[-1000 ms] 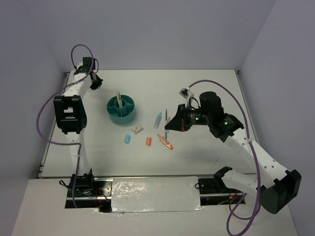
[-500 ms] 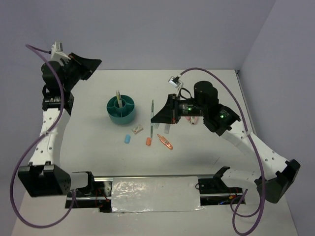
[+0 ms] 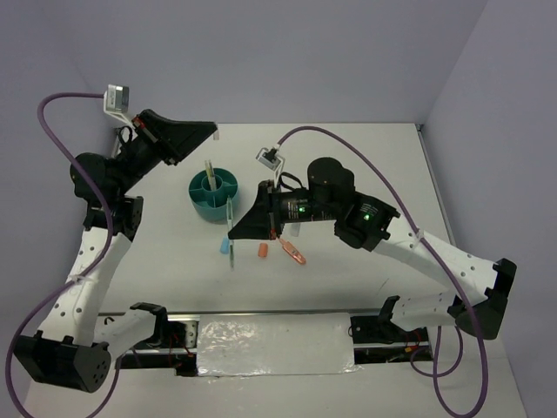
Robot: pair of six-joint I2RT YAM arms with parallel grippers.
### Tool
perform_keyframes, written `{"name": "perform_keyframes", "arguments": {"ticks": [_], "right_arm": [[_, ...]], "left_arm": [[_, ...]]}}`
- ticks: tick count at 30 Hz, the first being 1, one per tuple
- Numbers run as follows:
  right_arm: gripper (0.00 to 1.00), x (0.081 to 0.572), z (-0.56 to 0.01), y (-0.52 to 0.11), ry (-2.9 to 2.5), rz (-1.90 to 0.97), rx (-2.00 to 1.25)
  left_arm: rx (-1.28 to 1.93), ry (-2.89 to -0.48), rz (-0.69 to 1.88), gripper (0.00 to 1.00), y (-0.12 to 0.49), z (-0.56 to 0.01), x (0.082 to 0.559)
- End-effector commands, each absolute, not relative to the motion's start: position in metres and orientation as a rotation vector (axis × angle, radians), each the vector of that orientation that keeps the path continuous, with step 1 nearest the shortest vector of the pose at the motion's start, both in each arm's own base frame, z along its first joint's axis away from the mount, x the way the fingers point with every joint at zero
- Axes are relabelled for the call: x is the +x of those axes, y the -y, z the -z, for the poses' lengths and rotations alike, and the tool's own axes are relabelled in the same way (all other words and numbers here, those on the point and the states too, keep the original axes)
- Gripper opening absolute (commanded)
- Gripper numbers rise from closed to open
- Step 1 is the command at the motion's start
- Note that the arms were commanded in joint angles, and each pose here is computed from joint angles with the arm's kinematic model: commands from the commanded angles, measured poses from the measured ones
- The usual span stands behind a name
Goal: Sort the stationery into containers
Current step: Close the pen cap on the pen.
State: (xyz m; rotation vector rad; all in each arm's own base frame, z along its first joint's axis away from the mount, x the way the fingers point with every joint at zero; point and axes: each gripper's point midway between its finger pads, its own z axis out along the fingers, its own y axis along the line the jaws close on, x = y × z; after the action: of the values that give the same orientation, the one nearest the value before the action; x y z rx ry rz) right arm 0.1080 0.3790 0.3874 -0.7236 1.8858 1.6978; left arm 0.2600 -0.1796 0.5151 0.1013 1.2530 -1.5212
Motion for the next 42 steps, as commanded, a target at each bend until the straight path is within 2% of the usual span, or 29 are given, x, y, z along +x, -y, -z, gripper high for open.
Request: {"name": "perform_keyframes", "arguments": {"ticks": [1,6,16,29,42], "right_arm": [[0.0,0.113,-0.424,-0.378,-1.741,-1.701,-0.692],[0.0,0.117,-0.437,-0.381,-1.715,-1.636,-0.758],[0.0,0.135,-0.441,-0.388,-1.716,-1.535,-0.849],[0.0,0.147,-0.427,-0.378,-1.746,-1.509,-0.825],[0.0,0.161,-0.44,-0.378,-1.715,-1.518,-0.838]], "left_arm": [[0.208,-1.153,1.573,0.0,0.184,-0.54,0.22],[0.214,-1.181,1.607,0.0,0.197,-0.531,0.209],[0.184,-1.284,1.518,0.0,0.199,-0.512,0.21],[0.15,-1.281,1.509,0.0,0.197,-0.508,0.214],[0.129,-1.281,1.512,0.0,0.197,-0.503,0.223]]}}
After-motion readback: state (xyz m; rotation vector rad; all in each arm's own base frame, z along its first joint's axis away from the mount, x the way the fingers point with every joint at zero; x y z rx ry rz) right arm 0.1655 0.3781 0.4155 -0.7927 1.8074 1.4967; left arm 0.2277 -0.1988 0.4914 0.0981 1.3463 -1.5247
